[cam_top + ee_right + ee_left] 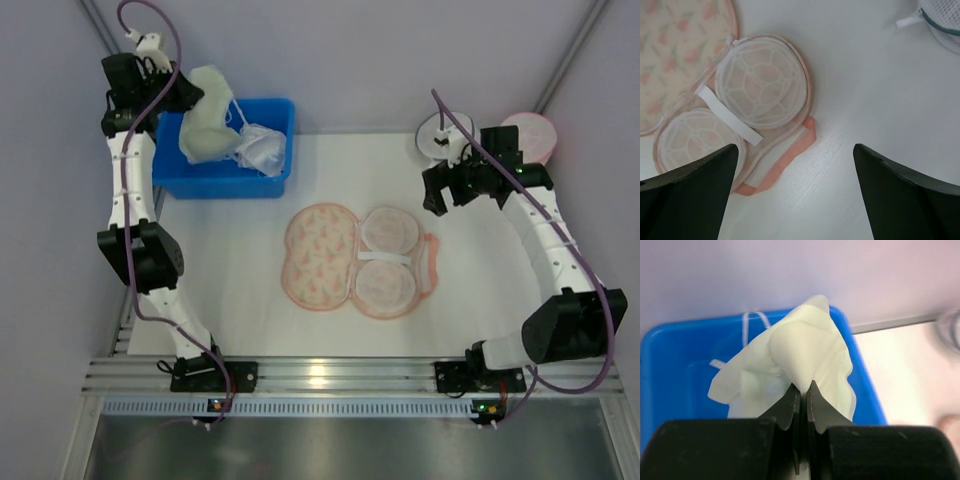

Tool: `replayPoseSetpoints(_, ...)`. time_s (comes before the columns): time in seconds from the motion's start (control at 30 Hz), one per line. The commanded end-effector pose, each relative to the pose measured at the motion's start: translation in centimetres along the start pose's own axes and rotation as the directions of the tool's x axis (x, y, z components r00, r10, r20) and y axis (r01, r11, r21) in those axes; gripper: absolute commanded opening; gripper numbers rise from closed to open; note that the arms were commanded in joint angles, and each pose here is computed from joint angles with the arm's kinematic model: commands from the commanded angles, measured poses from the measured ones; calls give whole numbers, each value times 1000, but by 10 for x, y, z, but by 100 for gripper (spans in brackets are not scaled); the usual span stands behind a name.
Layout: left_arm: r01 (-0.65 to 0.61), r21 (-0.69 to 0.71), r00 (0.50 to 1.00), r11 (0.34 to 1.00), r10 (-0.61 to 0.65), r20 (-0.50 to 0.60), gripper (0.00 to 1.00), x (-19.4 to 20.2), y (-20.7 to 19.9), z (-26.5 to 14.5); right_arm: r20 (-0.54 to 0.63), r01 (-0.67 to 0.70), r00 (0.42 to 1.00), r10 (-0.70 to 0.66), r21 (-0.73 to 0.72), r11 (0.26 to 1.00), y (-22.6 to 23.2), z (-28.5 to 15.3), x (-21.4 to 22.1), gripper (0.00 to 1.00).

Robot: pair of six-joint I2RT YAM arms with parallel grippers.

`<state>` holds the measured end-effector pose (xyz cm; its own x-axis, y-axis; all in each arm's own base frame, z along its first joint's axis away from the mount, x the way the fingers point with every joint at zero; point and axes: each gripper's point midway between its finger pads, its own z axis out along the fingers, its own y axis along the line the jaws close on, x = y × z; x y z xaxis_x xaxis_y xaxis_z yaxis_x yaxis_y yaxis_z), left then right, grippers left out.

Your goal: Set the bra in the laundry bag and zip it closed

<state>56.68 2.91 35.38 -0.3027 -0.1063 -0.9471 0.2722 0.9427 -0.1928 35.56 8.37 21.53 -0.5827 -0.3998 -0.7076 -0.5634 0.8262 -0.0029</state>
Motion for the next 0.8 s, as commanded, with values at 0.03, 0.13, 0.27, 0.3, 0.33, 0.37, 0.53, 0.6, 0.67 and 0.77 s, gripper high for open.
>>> replayPoseSetpoints(0.03, 25, 352, 990, 936, -73, 122, 0, -47, -89, -49, 204, 96, 975, -85, -48, 994, 18, -45, -50, 99)
replayPoseSetpoints(0.13, 2, 495, 985, 869, -86, 148, 0, -56, -136, -72, 335, 152, 935, -115, -88, 984, 35, -69, -79, 99)
replayPoseSetpoints(0.27, -6, 635, 993, 772, -72, 98, 0, -38, -198, -93, 502, 185, 861, -84, -155, 971, 59, -106, -121, 99)
replayPoseSetpoints(0.3, -29, 678, 993, 734, -56, 103, 0, -33, -222, -97, 526, 192, 848, -67, -188, 963, 66, -112, -128, 99)
replayPoseSetpoints(0.33, -1, 705, 995, 709, -70, 72, 0, -20, -235, -102, 552, 196, 832, -55, -199, 960, 70, -119, -137, 100)
replayPoseSetpoints(0.37, -10, 741, 996, 672, -63, 70, 0, -14, -246, -109, 575, 181, 818, -23, -218, 959, 72, -125, -146, 99)
replayPoseSetpoints(0.53, 119, 876, 992, 467, -84, -90, 0, 29, -324, -136, 664, 281, 742, -90, -186, 941, 82, -148, -162, 95)
replayPoseSetpoints(0.6, 158, 912, 987, 379, -76, -139, 0, 40, -348, -149, 694, 386, 683, -230, -76, 919, 85, -158, -162, 96)
replayPoseSetpoints(0.67, 216, 930, 976, 297, -93, -197, 0, 48, -365, -162, 708, 479, 600, -373, 56, 876, 89, -170, -158, 99)
replayPoseSetpoints(0.77, 281, 945, 960, 165, -61, -275, 0, 61, -395, -185, 702, 586, 448, -554, 237, 775, 95, -186, -149, 99)
